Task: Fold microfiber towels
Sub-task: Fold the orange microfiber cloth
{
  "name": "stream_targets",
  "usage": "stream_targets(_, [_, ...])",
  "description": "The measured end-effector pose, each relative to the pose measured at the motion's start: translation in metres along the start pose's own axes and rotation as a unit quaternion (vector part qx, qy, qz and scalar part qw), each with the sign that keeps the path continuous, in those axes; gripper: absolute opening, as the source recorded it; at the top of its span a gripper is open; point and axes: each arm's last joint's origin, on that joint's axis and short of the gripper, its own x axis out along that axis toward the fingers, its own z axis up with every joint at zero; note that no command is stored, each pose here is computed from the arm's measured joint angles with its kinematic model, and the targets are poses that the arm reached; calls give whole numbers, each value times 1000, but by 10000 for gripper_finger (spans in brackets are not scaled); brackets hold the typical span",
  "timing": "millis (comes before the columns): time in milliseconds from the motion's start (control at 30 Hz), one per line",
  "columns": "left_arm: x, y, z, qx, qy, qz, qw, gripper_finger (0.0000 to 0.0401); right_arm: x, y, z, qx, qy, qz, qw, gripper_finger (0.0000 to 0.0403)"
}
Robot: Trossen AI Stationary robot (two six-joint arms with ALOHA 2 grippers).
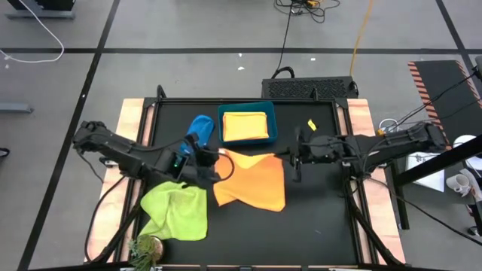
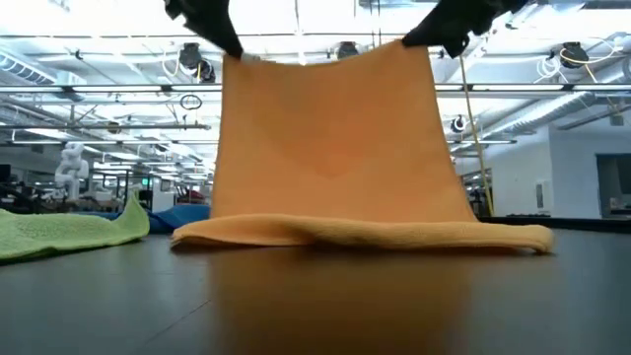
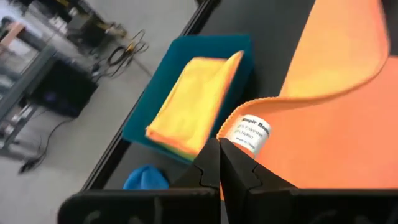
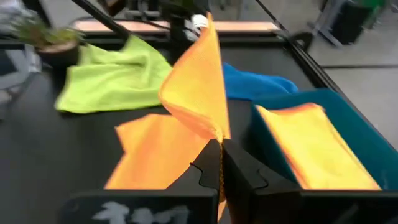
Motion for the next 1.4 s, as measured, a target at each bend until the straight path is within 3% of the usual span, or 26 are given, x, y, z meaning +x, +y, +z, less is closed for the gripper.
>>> stream_targets(400, [19, -3, -13, 8, 9, -7, 1000, 1, 3, -19, 1, -33, 2, -60, 998, 0])
stream_targets(500, [14, -9, -14, 17, 5, -21, 1000, 0, 3, -16, -1, -34, 9, -47, 998, 0])
stream_targets(600, [5, -17, -17, 29, 2, -48, 998, 0, 3, -3, -7, -30, 16, 13, 999, 0])
stream_targets(667, [0, -25, -21, 39, 0, -62, 997, 0, 4, 8, -18, -32, 26, 54, 998, 0])
stream_targets(867, [-3, -63, -37, 81, 0, -95, 992, 0, 9, 32, -69, -16, 73, 100, 992, 0])
stream_targets(1100, [25, -113, -69, 170, 50, -118, 977, 0, 9, 47, -121, 12, 30, 164, 986, 0])
stream_targets(1233, [43, -127, -85, 199, 85, -110, 970, 0, 6, 47, -142, 25, 7, 195, 980, 0])
stream_targets(1400, [49, -132, -91, 210, 102, -109, 966, 0, 5, 42, -160, 57, 16, 196, 979, 0])
